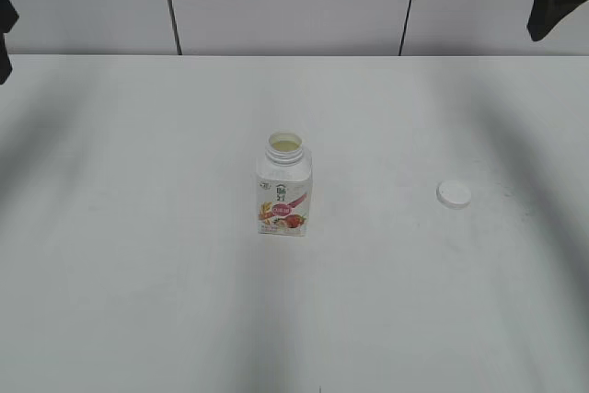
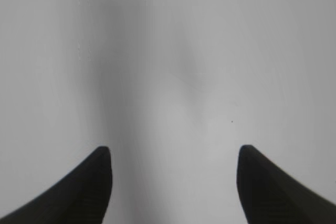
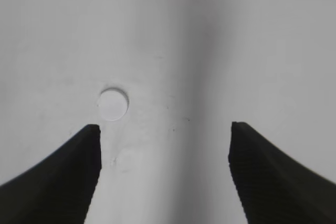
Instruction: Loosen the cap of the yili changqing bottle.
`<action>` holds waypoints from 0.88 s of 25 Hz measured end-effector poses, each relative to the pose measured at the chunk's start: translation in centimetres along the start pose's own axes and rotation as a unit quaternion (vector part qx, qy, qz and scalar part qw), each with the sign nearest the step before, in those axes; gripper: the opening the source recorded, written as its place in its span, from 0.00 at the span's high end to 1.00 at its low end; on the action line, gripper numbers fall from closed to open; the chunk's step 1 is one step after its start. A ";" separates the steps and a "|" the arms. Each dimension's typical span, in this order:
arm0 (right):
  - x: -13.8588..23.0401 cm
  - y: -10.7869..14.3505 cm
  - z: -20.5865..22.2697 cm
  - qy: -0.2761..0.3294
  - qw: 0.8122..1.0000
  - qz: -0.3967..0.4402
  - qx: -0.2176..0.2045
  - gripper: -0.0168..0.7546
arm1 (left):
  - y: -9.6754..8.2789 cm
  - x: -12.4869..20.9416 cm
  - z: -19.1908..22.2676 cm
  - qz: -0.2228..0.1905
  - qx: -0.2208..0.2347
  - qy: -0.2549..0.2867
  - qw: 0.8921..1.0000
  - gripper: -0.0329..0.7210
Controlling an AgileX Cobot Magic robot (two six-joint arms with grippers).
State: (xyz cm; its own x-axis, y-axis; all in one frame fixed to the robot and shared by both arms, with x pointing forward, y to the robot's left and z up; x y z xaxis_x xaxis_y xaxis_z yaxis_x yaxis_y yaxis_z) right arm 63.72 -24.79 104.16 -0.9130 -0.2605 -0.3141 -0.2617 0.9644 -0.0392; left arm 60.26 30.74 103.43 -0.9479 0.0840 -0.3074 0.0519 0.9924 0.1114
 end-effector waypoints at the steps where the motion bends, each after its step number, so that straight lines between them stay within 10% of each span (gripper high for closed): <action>1: 0.0 -0.1 -0.4 -0.004 1.000 0.002 0.001 0.21 | 0.0 0.2 0.0 0.000 0.000 0.008 1.000 0.34; 22: 11.0 2.8 -8.4 -0.047 0.998 0.014 -0.039 0.21 | -0.7 13.2 -7.1 -0.013 0.016 -0.041 0.999 0.34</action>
State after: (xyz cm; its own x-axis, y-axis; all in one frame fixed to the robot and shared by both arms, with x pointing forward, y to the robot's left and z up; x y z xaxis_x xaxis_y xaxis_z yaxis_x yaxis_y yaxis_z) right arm 50.32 -25.36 108.60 -0.8877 -0.2242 -0.4021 -0.2636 0.9636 0.0445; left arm 45.50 30.55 106.00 -0.9202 0.0643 -0.3861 0.0389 0.9966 0.0733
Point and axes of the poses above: a point on each arm's last joint axis where the gripper is mounted, z pointing out along that axis toward the gripper, y along the wrist's bending axis when the last joint is at zero, x = y × z, the point moved 5 cm from there along z, pointing out along that axis toward the gripper, and after that the axes turned 4 degrees about -z, right-handed, at the moved point
